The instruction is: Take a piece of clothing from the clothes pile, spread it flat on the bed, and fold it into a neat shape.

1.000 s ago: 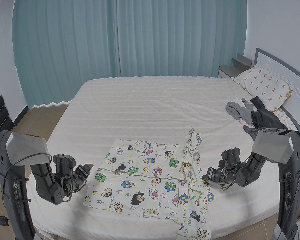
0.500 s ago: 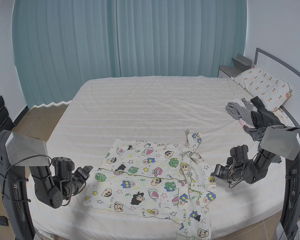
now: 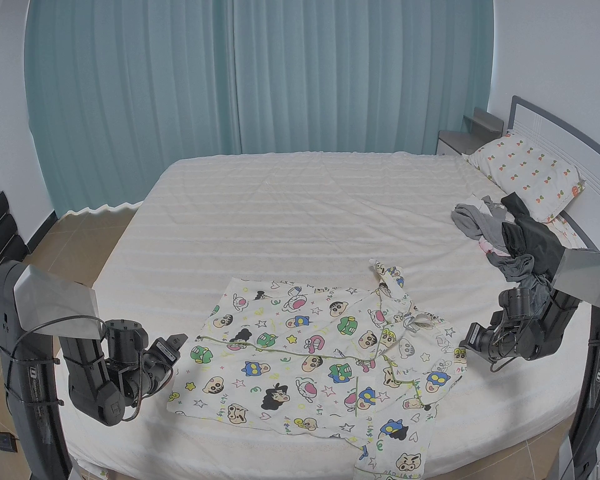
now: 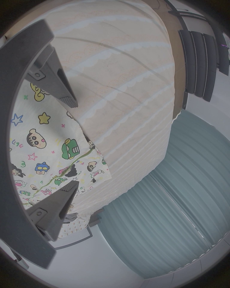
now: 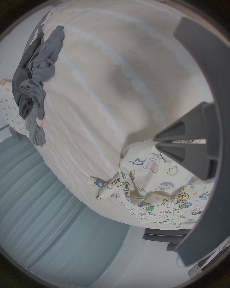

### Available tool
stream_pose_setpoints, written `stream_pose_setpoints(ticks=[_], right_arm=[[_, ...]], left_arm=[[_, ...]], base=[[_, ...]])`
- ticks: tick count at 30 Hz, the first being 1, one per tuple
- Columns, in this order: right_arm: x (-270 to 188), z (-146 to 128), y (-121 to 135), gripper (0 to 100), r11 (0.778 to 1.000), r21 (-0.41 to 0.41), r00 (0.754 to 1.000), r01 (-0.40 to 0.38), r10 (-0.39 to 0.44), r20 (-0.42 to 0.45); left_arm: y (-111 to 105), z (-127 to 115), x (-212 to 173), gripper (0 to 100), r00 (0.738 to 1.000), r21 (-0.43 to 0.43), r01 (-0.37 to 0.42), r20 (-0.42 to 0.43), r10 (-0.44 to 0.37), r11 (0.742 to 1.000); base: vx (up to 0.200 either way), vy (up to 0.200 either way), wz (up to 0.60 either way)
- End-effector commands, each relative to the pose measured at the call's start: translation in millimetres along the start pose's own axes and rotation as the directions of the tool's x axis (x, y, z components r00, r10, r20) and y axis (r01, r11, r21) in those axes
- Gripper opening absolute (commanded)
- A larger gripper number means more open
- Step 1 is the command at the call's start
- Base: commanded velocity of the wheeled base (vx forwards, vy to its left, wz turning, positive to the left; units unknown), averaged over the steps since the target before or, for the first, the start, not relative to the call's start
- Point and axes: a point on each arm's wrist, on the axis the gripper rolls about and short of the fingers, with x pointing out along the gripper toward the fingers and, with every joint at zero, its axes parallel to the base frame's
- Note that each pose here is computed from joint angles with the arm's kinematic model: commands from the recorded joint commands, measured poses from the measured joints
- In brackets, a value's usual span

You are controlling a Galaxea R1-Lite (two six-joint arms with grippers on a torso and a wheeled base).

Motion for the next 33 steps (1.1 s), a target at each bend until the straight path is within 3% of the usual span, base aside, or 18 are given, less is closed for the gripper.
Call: stream_pose_setpoints(ticks=[1,8,18,23,24,25,33], right_arm=[[-4.0,4.0,-12.0,0,1.0,0.022,1.0,0.022,-0.023,0.011],[-7.3,11.4,-24.8,0,0.999,0.036,0.997,0.022,-0.025,0.073],[-9.7,-1.3,-37.7,0,0.997,-0.028,0.996,0.075,-0.074,0.04],[-8.6,0.0,-37.6,0,0.997,-0.035,0.995,0.073,-0.071,0.064],[-11.3,-2.9,-39.5,0,0.994,-0.038,0.992,0.105,-0.102,0.069],[-11.8,-3.3,-39.6,100,0.993,-0.041,0.992,0.11,-0.107,0.069],[-18.8,-5.5,-41.1,100,0.985,-0.081,0.986,0.152,-0.145,0.083]], left_arm=[[1.9,-1.4,0.7,100,1.0,0.001,-0.011,0.0,0.011,1.0],[4.7,-3.4,0.9,100,1.0,0.0,-0.026,-0.003,0.026,1.0],[5.0,-3.5,0.7,100,1.0,0.001,-0.028,-0.003,0.028,1.0],[6.1,-4.2,-0.3,100,0.999,0.001,-0.034,-0.005,0.034,0.999],[6.6,-4.2,-0.8,100,0.999,0.001,-0.041,0.003,0.041,0.999],[6.6,-4.2,-0.8,100,0.999,0.001,-0.041,0.003,0.041,0.999],[6.7,-4.3,-0.5,100,0.999,0.0,-0.034,0.01,0.034,0.999]], base=[[0.0,0.0,0.0],[0.0,0.0,0.0],[0.0,0.0,0.0],[0.0,0.0,0.0],[0.0,0.0,0.0],[0.0,0.0,0.0],[0.0,0.0,0.0]])
